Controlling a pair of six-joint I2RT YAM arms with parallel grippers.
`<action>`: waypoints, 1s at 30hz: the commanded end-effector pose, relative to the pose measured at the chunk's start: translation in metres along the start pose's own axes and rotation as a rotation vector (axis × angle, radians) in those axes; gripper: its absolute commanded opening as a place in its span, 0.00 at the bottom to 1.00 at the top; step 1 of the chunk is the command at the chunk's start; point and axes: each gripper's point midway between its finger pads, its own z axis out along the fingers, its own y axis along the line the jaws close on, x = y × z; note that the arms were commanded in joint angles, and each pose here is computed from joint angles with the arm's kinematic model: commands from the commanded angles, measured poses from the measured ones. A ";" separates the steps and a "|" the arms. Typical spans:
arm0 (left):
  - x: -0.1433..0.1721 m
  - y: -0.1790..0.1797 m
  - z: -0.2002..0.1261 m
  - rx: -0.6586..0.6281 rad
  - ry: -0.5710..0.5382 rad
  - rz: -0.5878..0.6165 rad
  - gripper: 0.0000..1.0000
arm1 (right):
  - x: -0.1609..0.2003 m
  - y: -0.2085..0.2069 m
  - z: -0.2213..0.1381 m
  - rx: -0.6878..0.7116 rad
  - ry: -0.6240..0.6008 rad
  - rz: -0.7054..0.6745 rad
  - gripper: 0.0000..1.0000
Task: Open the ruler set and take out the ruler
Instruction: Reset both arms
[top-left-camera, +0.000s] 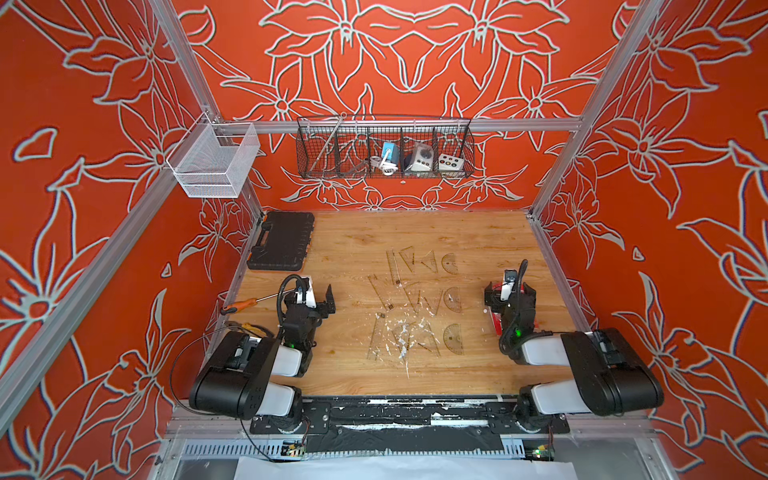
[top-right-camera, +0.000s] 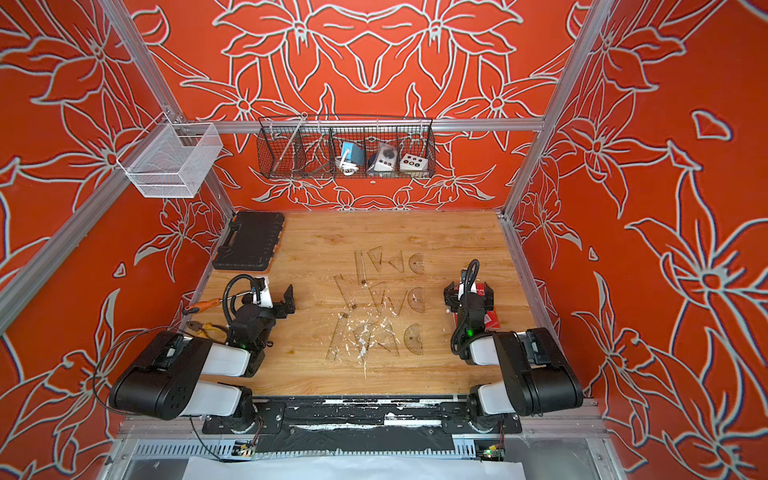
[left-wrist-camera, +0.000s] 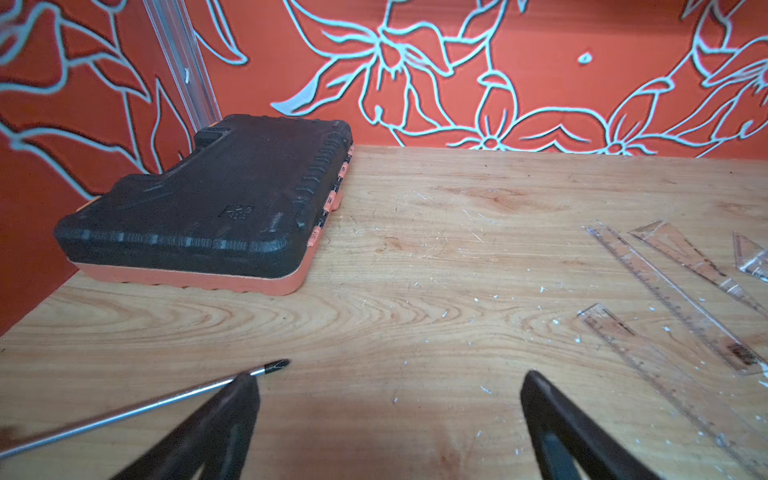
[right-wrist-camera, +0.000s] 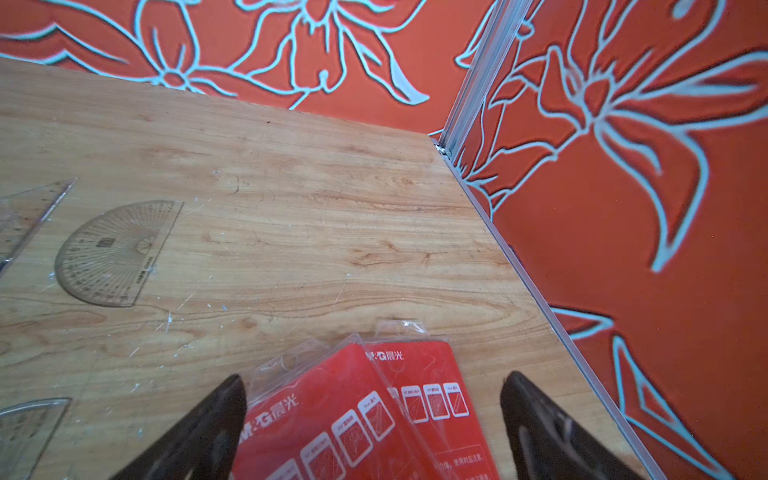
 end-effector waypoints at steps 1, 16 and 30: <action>-0.015 0.003 0.003 -0.019 -0.050 0.005 0.98 | -0.008 -0.012 0.005 0.076 -0.014 0.036 0.97; -0.015 0.003 0.003 -0.018 -0.050 0.005 0.98 | -0.007 -0.010 0.012 0.065 0.020 0.030 0.97; -0.016 0.003 0.003 -0.019 -0.051 0.005 0.98 | -0.007 -0.010 0.012 0.063 0.021 0.031 0.97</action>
